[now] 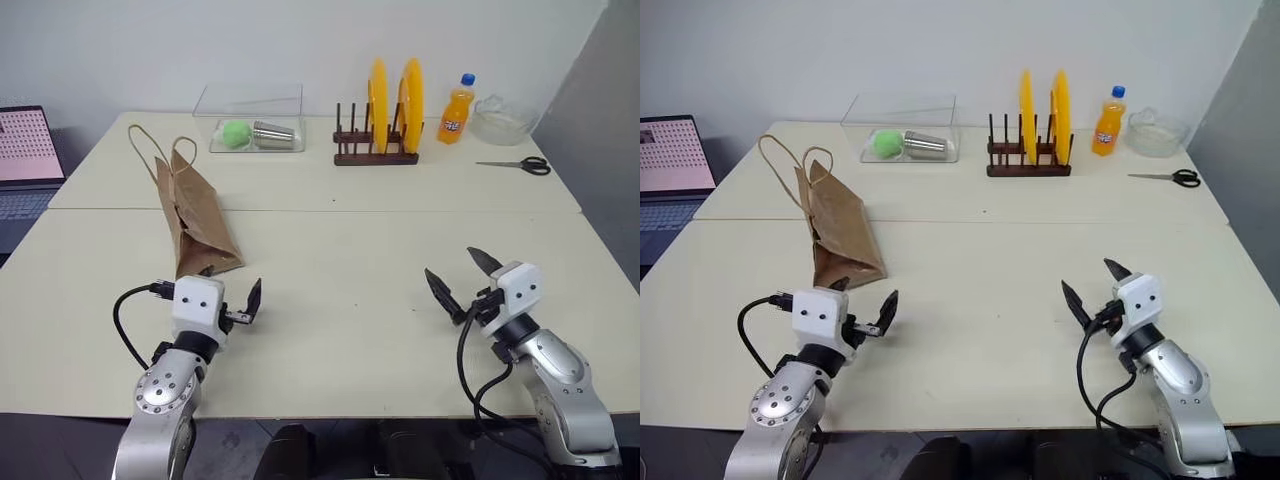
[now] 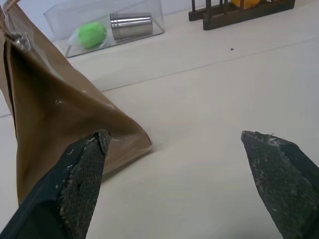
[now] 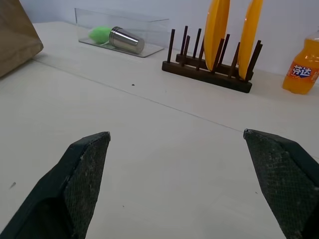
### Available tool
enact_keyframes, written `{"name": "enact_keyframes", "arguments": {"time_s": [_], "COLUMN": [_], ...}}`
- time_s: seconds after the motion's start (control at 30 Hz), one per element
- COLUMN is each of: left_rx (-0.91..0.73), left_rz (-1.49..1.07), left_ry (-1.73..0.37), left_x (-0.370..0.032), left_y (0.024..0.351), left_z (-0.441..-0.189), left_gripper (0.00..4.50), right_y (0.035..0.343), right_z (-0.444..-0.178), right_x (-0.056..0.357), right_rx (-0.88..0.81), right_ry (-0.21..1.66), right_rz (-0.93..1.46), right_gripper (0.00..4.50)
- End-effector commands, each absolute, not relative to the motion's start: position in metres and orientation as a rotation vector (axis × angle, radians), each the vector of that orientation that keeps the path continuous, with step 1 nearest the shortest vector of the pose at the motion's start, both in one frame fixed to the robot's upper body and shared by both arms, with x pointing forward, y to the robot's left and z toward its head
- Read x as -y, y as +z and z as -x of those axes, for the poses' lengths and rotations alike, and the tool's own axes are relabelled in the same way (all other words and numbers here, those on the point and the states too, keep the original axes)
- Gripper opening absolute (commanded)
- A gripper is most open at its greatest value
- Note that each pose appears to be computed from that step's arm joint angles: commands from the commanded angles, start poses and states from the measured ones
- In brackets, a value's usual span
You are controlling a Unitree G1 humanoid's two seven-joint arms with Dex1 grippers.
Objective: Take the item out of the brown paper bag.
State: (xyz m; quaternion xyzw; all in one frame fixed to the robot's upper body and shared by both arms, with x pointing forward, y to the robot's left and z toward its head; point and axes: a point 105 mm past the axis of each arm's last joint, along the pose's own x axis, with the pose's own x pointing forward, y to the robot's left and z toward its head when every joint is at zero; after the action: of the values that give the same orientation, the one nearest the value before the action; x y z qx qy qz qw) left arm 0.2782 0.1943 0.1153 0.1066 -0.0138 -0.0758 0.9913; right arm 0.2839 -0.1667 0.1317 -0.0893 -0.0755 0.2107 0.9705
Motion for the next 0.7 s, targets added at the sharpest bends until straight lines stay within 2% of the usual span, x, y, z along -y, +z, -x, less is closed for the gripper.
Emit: {"name": "enact_keyframes", "arguments": {"time_s": [0.03,0.7], "left_rx": [0.091,0.116], "left_rz": [-0.207,-0.233], "left_ry": [-0.192,-0.023], "left_x": [-0.187,-0.204], "left_y": [0.13,0.138], "left_z": [-0.279,-0.281], "left_gripper": [4.48,4.48], "right_y": [0.148,0.148], "right_z": [-0.282,-0.283], "right_x": [0.163,0.151], "right_rx": [0.213,0.198], "right_ry": [0.423,0.507], "right_rz": [0.189,0.199], "right_gripper": [4.5,4.5]}}
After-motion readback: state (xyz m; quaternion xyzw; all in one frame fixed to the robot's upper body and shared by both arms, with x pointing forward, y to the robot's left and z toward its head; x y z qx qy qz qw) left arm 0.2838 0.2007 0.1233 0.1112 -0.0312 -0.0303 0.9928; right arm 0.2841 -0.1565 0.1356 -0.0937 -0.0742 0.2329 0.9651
